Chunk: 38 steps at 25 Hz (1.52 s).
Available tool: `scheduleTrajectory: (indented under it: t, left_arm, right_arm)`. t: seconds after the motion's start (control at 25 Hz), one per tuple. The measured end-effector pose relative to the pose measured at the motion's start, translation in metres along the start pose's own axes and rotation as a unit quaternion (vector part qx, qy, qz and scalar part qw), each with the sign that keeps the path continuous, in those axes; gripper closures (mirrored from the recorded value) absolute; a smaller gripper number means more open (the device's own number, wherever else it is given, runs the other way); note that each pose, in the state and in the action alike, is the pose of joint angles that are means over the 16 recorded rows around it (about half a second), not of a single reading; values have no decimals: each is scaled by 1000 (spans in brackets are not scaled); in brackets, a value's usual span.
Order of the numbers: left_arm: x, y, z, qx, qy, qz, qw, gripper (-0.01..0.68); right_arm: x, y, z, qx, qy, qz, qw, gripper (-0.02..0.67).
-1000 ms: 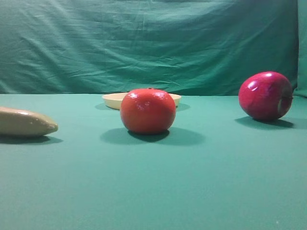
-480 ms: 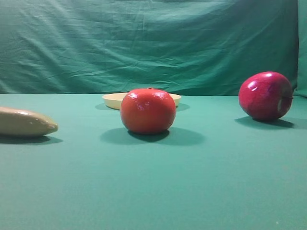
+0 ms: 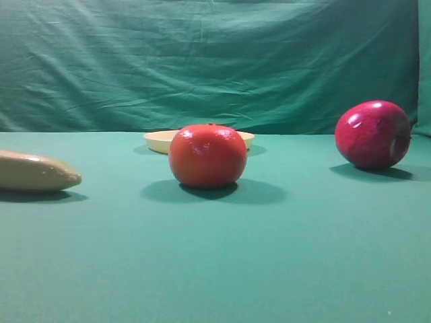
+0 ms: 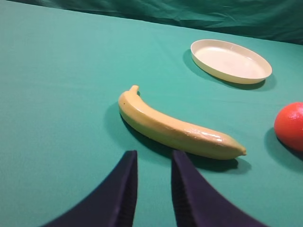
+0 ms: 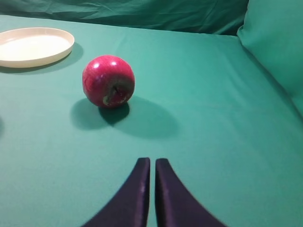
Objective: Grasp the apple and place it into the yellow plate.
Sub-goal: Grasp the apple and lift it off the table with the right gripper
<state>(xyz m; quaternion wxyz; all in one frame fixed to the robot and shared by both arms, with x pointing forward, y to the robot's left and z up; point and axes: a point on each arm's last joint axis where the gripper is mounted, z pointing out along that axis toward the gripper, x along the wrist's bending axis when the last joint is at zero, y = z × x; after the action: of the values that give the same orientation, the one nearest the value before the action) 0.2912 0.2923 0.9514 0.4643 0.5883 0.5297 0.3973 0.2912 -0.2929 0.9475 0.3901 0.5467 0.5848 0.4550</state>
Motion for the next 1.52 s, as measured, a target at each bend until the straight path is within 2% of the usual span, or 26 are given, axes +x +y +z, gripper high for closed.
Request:
scheduleTrajectory:
  t: [0.44, 0.76, 1.08, 1.52]
  left_arm:
    - [0, 0, 0, 0, 0, 0, 1000, 516]
    - [0, 0, 0, 0, 0, 0, 1000, 516]
    - [0, 0, 0, 0, 0, 0, 1000, 516]
    - [0, 0, 0, 0, 0, 0, 1000, 516]
  right_arm:
    - [4, 10, -1, -54, 26, 75, 995, 649]
    - [4, 18, 0, -82, 33, 108, 990, 649]
    - [5, 38, 7, -45, 25, 85, 995, 649]
    - [8, 82, 58, 95, 16, 21, 995, 649]
